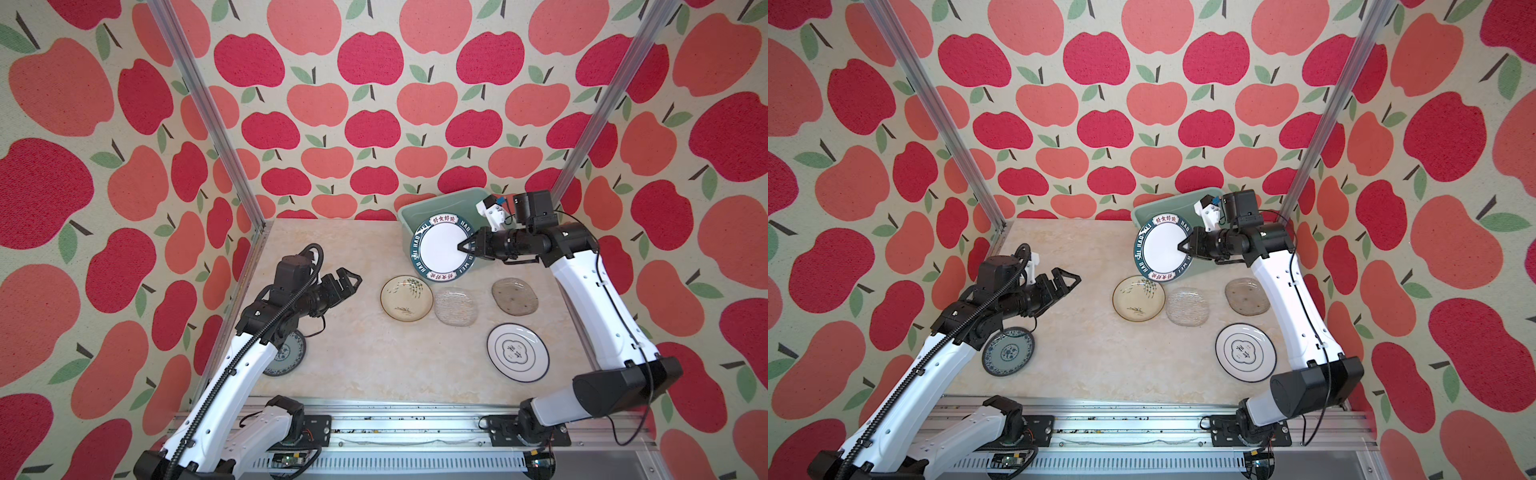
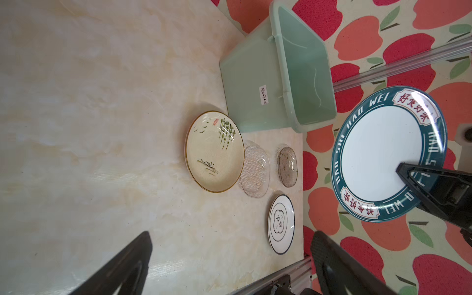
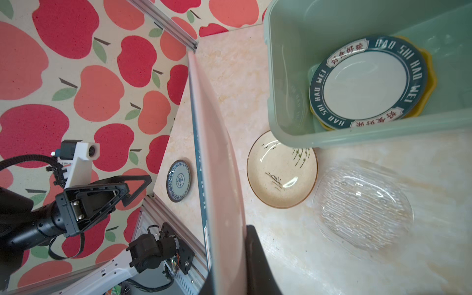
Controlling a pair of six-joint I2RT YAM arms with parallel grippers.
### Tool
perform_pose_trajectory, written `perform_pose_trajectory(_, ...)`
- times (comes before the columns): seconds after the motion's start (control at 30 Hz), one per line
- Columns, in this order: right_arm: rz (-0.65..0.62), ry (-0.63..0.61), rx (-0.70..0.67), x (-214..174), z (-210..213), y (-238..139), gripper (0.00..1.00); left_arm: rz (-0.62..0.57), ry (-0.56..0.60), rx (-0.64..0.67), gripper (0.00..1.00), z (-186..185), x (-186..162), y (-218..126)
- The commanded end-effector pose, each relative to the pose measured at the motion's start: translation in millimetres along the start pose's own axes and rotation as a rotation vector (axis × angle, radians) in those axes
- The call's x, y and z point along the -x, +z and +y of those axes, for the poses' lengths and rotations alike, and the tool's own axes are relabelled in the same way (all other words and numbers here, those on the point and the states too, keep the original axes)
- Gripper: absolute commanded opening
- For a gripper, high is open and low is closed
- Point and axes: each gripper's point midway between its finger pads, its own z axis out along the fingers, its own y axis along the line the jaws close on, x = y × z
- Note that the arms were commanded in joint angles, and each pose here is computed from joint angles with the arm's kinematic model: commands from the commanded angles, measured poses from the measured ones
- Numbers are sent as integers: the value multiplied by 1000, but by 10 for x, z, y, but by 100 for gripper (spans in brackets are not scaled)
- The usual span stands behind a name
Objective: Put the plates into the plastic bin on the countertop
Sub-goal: 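Carry the plate to the bin with the right gripper while the left withdraws, then lower the plate into the bin and open the right gripper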
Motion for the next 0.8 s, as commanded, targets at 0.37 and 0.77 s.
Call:
perform_pose_trajectory(0.37, -82, 75, -77, 1076, -980, 792, 0, 66, 19, -14, 99, -98, 330, 498)
perform_pose_trajectory(0.77, 21, 23, -178, 1004, -1675, 1372, 0, 136, 7, 6, 99, -27, 395, 964)
